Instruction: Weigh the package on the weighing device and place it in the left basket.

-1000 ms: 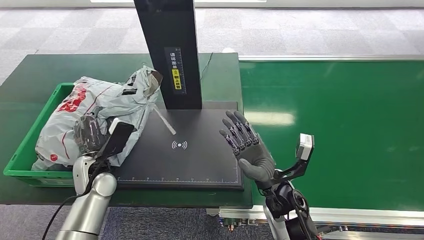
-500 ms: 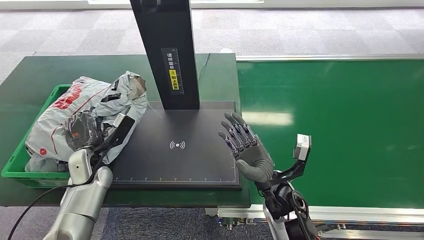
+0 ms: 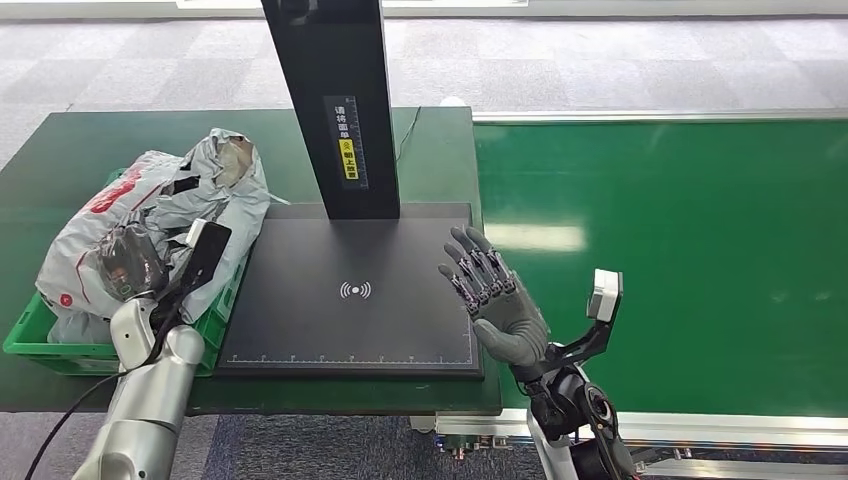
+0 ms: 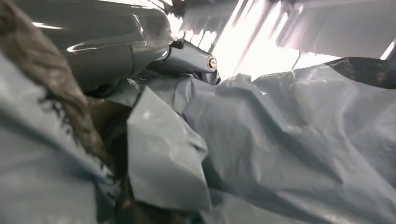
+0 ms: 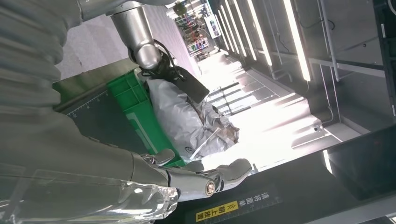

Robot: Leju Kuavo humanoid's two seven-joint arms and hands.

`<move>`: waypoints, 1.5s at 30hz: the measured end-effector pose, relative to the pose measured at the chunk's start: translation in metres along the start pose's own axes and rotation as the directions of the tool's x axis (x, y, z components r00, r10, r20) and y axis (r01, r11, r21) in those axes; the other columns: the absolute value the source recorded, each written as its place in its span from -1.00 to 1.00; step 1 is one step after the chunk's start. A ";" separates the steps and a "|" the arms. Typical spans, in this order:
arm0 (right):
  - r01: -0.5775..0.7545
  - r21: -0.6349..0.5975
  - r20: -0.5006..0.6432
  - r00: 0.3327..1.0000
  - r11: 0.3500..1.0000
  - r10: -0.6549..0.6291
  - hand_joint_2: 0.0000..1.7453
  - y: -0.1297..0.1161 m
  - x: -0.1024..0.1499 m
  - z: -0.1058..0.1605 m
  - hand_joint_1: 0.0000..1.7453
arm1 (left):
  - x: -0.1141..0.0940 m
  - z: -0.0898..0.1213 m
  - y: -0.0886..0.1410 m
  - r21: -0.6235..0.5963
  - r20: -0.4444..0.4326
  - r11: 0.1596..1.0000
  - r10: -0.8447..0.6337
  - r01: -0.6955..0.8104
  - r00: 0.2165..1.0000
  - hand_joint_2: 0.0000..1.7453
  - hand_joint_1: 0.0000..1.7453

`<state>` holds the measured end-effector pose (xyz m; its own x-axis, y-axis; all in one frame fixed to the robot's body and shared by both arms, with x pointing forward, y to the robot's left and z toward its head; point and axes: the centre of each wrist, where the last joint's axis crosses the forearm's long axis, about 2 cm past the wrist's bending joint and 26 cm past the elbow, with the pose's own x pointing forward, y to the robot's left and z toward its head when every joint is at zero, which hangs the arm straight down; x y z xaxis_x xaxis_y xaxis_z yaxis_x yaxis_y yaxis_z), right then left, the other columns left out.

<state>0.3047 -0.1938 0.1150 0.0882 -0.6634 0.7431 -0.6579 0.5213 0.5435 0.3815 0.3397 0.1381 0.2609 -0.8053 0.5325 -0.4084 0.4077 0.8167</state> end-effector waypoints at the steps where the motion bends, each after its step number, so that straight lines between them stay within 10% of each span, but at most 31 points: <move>1: -0.004 0.000 0.000 1.000 1.000 0.004 1.00 0.000 0.000 0.000 -1.00 | 0.001 0.001 -0.002 -0.034 0.002 0.999 0.024 -0.024 1.000 1.00 -1.00; 5: -0.027 -0.005 -0.004 1.000 1.000 0.027 1.00 -0.002 0.001 0.001 -1.00 | 0.008 0.006 -0.010 -0.159 0.020 0.951 0.271 -0.265 0.962 -1.00 -1.00; 7: -0.045 -0.013 -0.008 0.999 0.999 0.045 1.00 -0.003 0.001 0.002 -1.00 | 0.009 0.012 -0.013 -0.197 0.018 0.867 0.470 -0.458 0.883 -1.00 -1.00; 11: -0.090 -0.040 -0.020 0.996 0.995 0.090 1.00 -0.006 0.003 0.003 -1.00 | 0.010 0.026 -0.016 -0.223 -0.036 0.586 0.794 -0.779 0.607 1.00 -1.00; 13: -0.116 -0.055 -0.023 0.993 0.992 0.115 1.00 -0.007 0.005 0.001 -1.00 | 0.011 0.032 -0.016 -0.216 -0.051 0.432 0.891 -0.876 0.451 1.00 -1.00; 16: -0.159 -0.073 -0.024 0.987 0.985 0.157 -0.50 -0.009 0.009 -0.002 -1.00 | 0.012 0.043 -0.014 -0.213 -0.050 0.280 0.954 -0.936 0.296 1.00 -1.00; 17: -0.178 -0.080 -0.025 0.984 0.981 0.176 -0.50 -0.010 0.011 -0.003 -1.00 | 0.013 0.046 -0.013 -0.218 -0.048 0.245 0.964 -0.945 0.261 1.00 -1.00; 20: -0.251 -0.108 -0.030 0.968 0.962 0.250 1.00 -0.013 0.017 -0.008 -1.00 | 0.019 0.056 -0.012 -0.252 -0.052 0.181 0.978 -0.951 0.200 1.00 -1.00; 41: -0.727 -0.186 -0.006 0.674 0.661 0.739 1.00 0.006 0.058 -0.070 -1.00 | 0.073 0.102 -0.034 -0.543 -0.147 0.112 0.963 -0.832 0.226 1.00 -1.00; 45: -0.735 -0.177 0.040 0.659 0.654 0.751 -1.00 0.019 0.057 -0.069 -1.00 | 0.073 0.105 -0.034 -0.551 -0.152 0.110 0.962 -0.827 0.229 1.00 -1.00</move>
<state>0.3493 -0.1843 0.1943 -0.4663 -0.0668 0.8821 -0.3629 0.9238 -0.1219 0.3228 0.2222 0.1258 -0.2001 0.2734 0.9408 0.2215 0.9480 -0.2284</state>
